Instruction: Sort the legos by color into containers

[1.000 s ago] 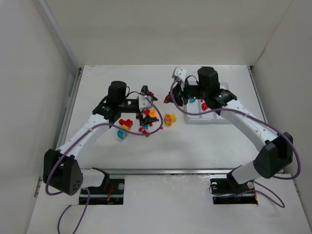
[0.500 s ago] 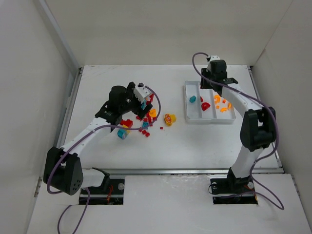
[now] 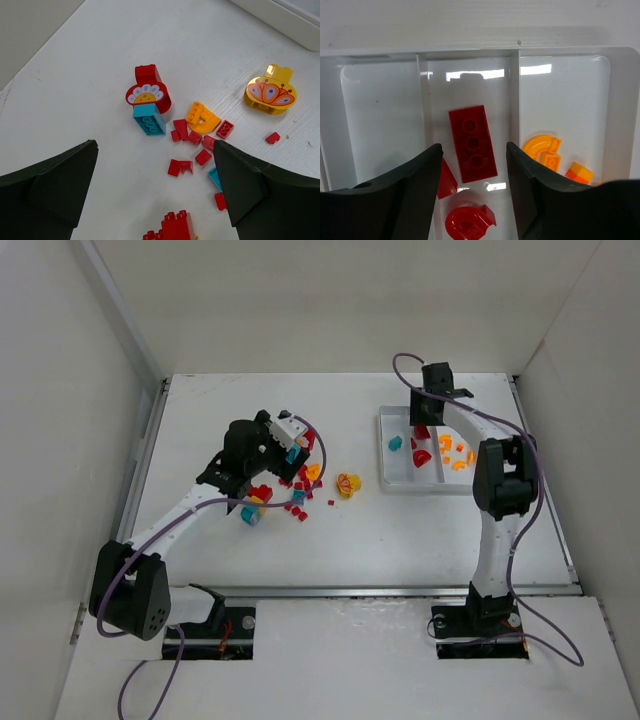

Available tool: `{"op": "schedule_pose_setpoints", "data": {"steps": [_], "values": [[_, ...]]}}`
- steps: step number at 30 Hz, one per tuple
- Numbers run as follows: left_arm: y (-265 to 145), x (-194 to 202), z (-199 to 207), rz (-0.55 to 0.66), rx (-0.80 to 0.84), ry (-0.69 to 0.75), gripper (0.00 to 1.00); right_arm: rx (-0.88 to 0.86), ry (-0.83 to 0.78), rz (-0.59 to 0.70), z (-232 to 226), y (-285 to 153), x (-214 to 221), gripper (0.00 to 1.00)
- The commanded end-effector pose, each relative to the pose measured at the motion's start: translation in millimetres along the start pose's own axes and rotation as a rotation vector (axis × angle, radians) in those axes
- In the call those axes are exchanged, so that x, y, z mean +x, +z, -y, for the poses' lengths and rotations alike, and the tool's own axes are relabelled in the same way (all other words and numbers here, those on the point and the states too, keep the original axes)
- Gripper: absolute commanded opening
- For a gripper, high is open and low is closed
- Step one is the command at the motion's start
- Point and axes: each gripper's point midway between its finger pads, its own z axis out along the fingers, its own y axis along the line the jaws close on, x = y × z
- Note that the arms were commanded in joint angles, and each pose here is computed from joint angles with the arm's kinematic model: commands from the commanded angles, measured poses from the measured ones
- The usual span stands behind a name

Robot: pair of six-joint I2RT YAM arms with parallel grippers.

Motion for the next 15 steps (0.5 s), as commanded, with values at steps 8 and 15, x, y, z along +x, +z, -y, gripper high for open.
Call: {"op": "schedule_pose_setpoints", "data": {"steps": [8, 15], "values": [[-5, -21, -4, 0.076, -0.018, 0.000, 1.00, -0.003, -0.036, 0.055, 5, -28, -22, 0.71], [-6, -36, -8, 0.107, -0.058, -0.209, 1.00, -0.321, -0.246, 0.251, -62, -106, -32, 0.71]]}}
